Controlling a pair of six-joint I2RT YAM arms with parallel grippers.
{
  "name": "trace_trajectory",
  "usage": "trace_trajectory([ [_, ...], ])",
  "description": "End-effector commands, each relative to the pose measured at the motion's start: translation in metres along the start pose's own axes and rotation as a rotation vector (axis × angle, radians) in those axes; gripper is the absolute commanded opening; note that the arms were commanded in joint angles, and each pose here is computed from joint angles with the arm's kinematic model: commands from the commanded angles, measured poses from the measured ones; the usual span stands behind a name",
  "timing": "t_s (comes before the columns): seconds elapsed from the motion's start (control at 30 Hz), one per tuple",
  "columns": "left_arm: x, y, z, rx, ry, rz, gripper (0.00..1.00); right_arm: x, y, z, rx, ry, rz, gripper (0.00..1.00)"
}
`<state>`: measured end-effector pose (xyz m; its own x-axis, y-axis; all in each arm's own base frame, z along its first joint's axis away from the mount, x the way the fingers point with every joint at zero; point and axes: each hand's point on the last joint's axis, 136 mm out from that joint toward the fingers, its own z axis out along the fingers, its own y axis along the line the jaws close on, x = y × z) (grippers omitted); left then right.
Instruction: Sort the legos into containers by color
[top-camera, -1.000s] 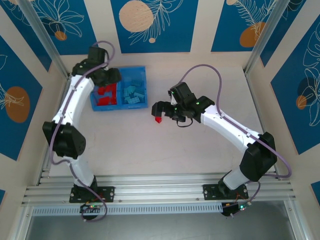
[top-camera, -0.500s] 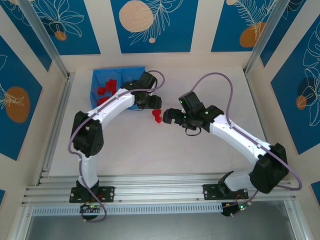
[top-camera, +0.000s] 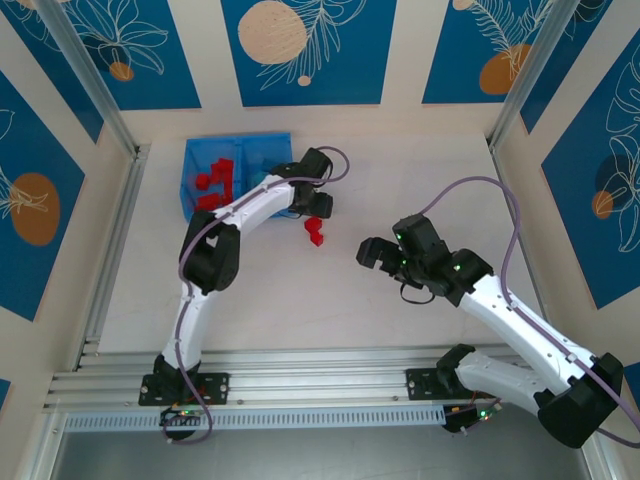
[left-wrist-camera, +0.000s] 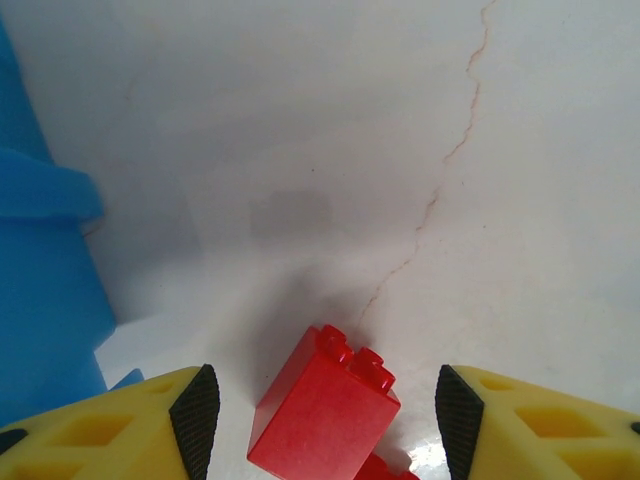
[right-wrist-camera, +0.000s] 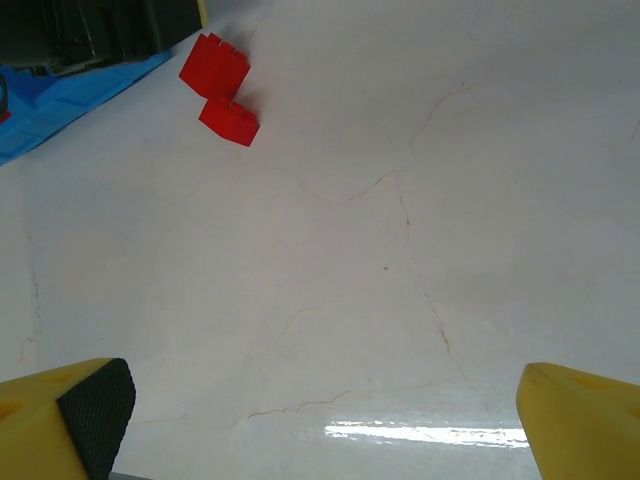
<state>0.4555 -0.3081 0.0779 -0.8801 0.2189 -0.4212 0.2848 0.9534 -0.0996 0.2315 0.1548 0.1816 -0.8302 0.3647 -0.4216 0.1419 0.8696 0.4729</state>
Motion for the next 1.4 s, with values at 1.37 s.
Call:
trace_trajectory([
  [1.37, 0.039, -0.017, 0.009, -0.04, 0.106, 0.248, 0.32, -0.005, 0.027, 0.003, -0.048, 0.012, -0.005, 1.0],
])
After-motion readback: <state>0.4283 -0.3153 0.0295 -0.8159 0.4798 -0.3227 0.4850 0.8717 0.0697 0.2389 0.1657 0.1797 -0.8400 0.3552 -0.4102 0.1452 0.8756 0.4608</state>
